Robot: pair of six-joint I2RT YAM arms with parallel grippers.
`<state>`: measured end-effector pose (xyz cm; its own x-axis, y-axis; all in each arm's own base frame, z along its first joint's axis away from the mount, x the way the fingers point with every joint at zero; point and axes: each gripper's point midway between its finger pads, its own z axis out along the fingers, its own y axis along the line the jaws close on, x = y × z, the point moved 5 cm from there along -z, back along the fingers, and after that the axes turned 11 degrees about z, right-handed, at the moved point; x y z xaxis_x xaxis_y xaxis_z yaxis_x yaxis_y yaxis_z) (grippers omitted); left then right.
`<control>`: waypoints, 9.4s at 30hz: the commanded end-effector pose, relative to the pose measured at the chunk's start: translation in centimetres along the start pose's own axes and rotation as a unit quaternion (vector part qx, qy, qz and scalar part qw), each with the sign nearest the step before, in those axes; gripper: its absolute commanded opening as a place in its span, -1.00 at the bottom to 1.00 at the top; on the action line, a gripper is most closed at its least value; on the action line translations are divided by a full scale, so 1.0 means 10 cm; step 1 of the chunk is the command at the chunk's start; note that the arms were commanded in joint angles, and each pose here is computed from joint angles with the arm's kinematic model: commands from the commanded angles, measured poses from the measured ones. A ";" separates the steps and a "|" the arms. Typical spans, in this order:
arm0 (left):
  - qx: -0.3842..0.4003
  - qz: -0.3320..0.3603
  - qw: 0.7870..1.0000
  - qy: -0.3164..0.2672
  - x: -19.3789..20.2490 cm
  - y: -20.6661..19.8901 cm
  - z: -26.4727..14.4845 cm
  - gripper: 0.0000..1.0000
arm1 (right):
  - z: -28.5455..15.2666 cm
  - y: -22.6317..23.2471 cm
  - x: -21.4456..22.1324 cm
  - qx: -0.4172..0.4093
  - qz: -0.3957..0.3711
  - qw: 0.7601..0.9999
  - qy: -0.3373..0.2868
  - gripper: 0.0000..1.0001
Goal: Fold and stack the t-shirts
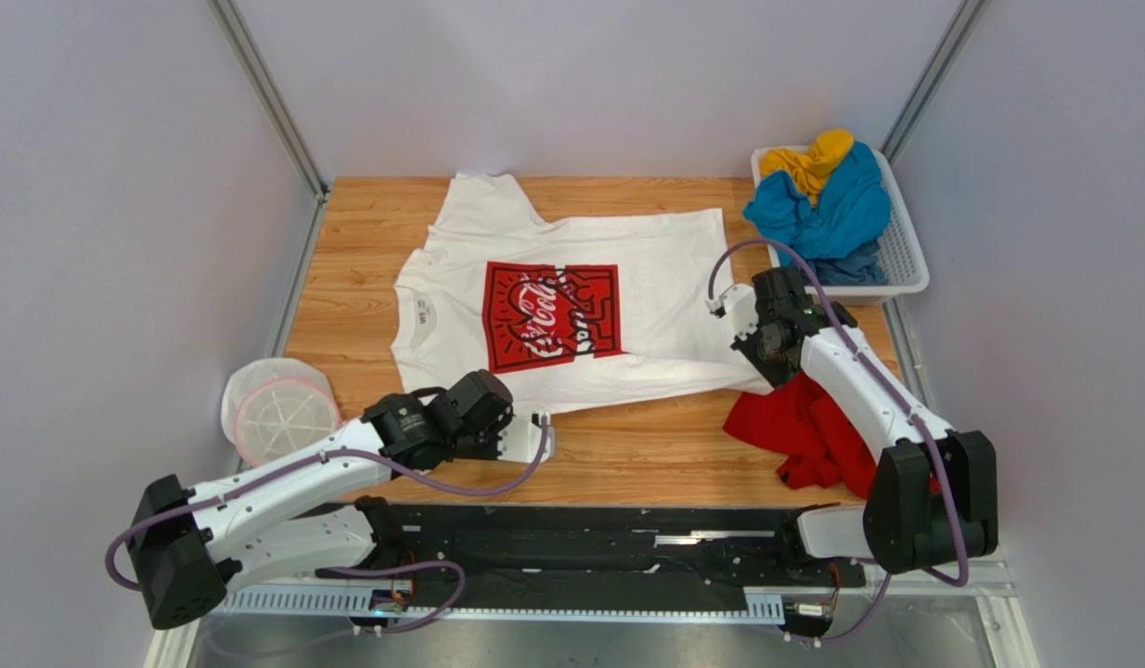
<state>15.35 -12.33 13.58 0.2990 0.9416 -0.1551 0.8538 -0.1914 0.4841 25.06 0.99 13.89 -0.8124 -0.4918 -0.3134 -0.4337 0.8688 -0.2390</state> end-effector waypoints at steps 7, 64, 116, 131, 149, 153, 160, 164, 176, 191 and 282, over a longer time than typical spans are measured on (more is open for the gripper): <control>-0.098 0.055 0.993 0.029 0.02 0.49 -0.08 -1.00 | -0.18 -0.16 -0.26 0.025 -0.002 0.999 -0.025 -1.00; -0.145 0.069 0.975 0.157 0.90 2.61 0.94 -1.00 | 0.91 -0.53 -1.68 0.046 -0.058 0.997 0.013 -1.00; -0.122 0.143 0.970 0.157 0.42 1.00 -0.49 -1.00 | -0.50 0.01 -0.26 0.024 -0.015 0.999 -0.027 -1.00; -0.091 0.177 0.967 0.160 0.48 0.79 -0.30 -1.00 | -0.38 -0.09 -0.42 0.054 -0.021 0.998 -0.018 -1.00; -0.119 0.199 0.958 0.169 0.64 1.47 0.12 -1.00 | -0.02 -0.29 -0.90 0.077 -0.045 0.996 -0.009 -1.00; -0.118 0.196 0.959 0.165 0.66 1.61 0.25 -1.00 | 0.11 -0.28 -0.98 0.071 -0.049 0.996 -0.003 -1.00; -0.106 0.200 0.960 0.165 0.70 1.73 0.49 -1.00 | 0.37 -0.25 -1.08 0.060 -0.051 0.997 0.008 -1.00; -0.101 0.199 0.961 0.166 0.74 1.78 0.61 -1.00 | 0.51 -0.24 -1.13 0.057 -0.054 0.997 0.015 -1.00; -0.092 0.190 0.963 0.169 0.81 1.86 0.73 -1.00 | 0.67 -0.26 -1.35 0.054 -0.051 0.997 0.006 -1.00; -0.087 0.181 0.963 0.179 0.92 1.93 0.83 -1.00 | 0.84 -0.35 -1.55 0.075 -0.057 0.996 0.004 -1.00; 0.127 -0.300 0.946 -0.006 1.78 1.62 0.61 0.58 | 0.43 0.13 -0.78 0.014 -0.015 1.000 -0.005 -0.20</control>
<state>38.57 -0.76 11.49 -0.1870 0.9512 -0.2455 0.9537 0.2357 0.1870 32.41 5.16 10.81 -0.8066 -0.5359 -0.2493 -0.4709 0.8376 -0.2770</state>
